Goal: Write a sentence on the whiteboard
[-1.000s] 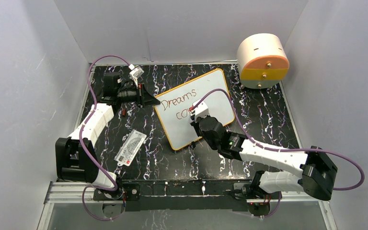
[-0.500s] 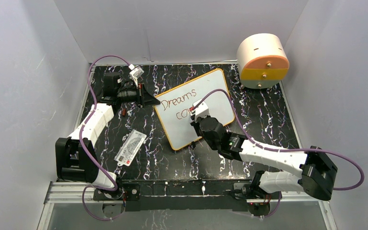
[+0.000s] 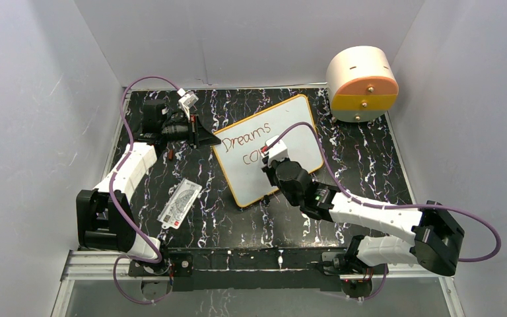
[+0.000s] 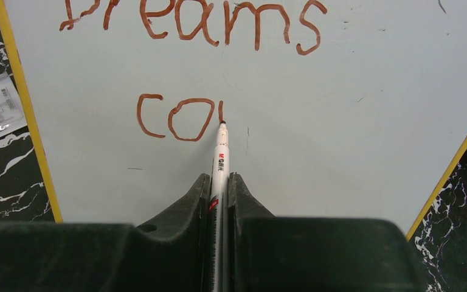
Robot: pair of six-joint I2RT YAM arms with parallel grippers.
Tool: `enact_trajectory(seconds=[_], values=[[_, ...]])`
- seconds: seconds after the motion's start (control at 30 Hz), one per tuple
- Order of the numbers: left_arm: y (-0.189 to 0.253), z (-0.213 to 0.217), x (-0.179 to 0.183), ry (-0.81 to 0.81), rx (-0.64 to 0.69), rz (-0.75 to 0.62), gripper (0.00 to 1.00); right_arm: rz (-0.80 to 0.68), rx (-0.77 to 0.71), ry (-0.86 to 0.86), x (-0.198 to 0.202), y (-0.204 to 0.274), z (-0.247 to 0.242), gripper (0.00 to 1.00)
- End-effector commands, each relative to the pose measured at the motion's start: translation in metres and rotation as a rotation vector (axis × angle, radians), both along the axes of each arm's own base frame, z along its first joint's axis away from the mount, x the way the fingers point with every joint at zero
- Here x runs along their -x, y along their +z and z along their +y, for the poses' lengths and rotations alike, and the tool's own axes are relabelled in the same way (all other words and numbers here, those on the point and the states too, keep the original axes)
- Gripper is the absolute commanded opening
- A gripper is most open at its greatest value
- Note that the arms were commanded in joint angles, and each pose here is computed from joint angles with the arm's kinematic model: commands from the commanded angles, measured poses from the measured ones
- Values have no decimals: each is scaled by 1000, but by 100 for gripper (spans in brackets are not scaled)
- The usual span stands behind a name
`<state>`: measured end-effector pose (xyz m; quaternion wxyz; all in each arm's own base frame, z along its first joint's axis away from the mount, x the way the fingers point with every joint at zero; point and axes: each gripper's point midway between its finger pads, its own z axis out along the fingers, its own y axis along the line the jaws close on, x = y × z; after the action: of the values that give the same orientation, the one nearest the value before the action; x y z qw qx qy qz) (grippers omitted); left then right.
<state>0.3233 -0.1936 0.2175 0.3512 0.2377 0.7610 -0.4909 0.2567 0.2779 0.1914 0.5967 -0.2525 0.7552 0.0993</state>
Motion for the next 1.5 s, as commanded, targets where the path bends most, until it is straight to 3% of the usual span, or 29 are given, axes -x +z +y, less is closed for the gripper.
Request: enact_trajectory(seconds=[0.0, 0.67, 1.47], values=[[-39, -2, 9, 11, -82, 107, 0, -60, -70, -24, -11, 26, 6, 0], [-38, -2, 9, 10, -83, 104, 0, -88, -64, -67, -21, 32, -5, 0], [-39, -2, 8, 14, -88, 105, 0, 52, -23, -58, -2, -8, -20, 0]])
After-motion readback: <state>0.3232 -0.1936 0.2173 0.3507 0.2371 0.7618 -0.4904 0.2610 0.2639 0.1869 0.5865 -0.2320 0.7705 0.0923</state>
